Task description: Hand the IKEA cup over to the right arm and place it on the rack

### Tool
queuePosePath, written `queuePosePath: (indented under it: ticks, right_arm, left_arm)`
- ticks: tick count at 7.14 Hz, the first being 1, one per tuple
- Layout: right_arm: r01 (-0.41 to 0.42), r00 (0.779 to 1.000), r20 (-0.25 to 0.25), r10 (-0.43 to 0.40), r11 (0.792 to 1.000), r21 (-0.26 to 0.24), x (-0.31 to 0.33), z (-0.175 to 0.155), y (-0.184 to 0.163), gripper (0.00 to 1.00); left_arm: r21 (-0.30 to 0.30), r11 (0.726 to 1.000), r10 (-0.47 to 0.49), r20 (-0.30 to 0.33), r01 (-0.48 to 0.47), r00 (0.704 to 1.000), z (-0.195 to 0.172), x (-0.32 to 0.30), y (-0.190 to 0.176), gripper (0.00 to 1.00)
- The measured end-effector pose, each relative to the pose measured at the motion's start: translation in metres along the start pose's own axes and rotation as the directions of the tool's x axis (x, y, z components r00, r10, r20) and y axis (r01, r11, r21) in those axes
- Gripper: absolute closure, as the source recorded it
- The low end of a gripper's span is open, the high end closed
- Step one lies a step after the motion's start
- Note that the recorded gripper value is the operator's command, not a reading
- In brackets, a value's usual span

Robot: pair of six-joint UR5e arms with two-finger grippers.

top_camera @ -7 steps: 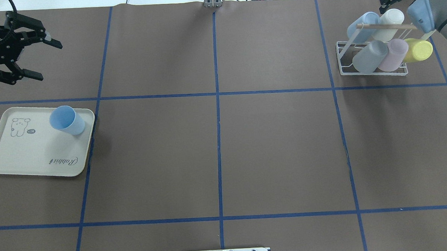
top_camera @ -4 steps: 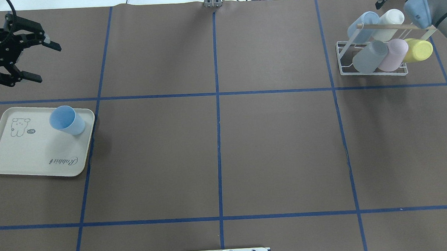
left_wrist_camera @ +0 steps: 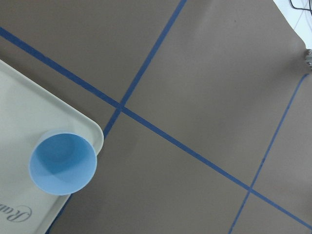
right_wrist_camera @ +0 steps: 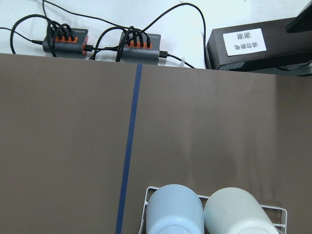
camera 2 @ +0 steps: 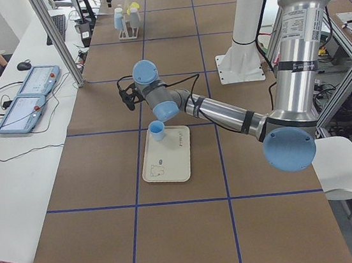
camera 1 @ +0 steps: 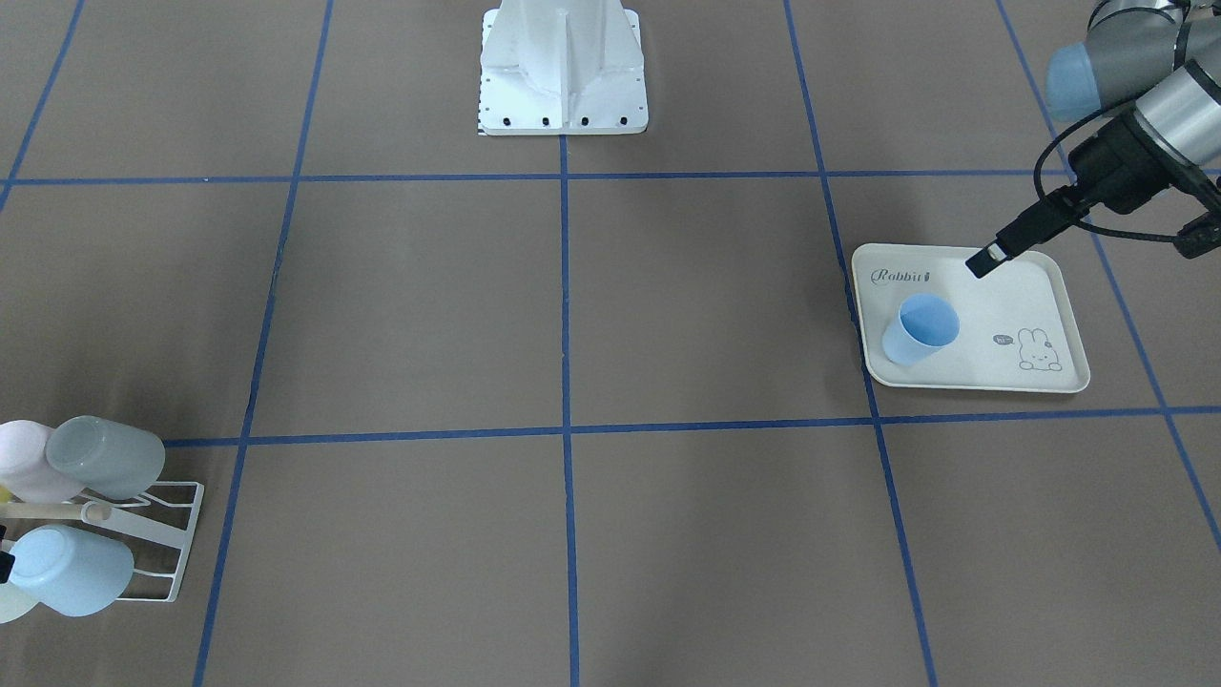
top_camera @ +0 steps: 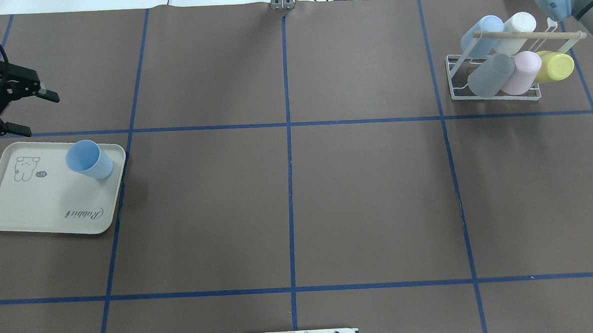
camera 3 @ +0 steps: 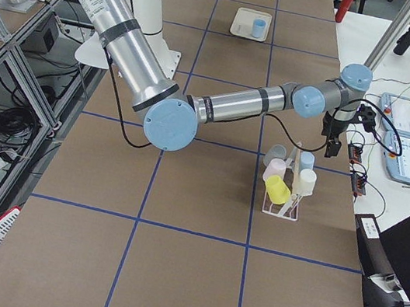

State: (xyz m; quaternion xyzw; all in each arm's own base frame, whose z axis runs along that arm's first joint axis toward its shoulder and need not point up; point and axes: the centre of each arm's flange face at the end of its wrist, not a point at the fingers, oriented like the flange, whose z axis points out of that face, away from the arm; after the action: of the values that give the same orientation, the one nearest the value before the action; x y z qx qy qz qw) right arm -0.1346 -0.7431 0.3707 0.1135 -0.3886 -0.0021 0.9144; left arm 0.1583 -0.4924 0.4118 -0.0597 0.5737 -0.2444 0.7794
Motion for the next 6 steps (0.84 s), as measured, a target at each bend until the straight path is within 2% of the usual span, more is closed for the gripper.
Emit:
queuePosePath:
  ticks: [1,3,4,6]
  right_arm:
    - [0.013,1.0,0.011,-0.013,1.0,0.021,-0.003,-0.011,0.013,0.01]
    - [0.036,0.999,0.025,-0.037,0.998,0.05,0.001,-0.025,0.048,0.01]
    - [0.038,0.999,0.03,-0.04,0.998,0.056,0.002,-0.029,0.062,0.01]
    - [0.031,0.999,0.037,-0.033,0.998,0.059,0.005,-0.031,0.077,0.01]
  left_arm:
    - [0.043,0.998,0.045,0.039,-0.047,0.998,0.009,-0.015,-0.003,0.01]
    - [0.101,0.983,0.136,0.158,-0.153,0.978,0.034,-0.027,-0.003,0.02]
    - [0.107,0.974,0.173,0.219,-0.2,0.96,0.046,-0.031,0.0,0.02]
    - [0.079,0.967,0.209,0.314,-0.244,0.926,0.075,-0.045,0.012,0.07]
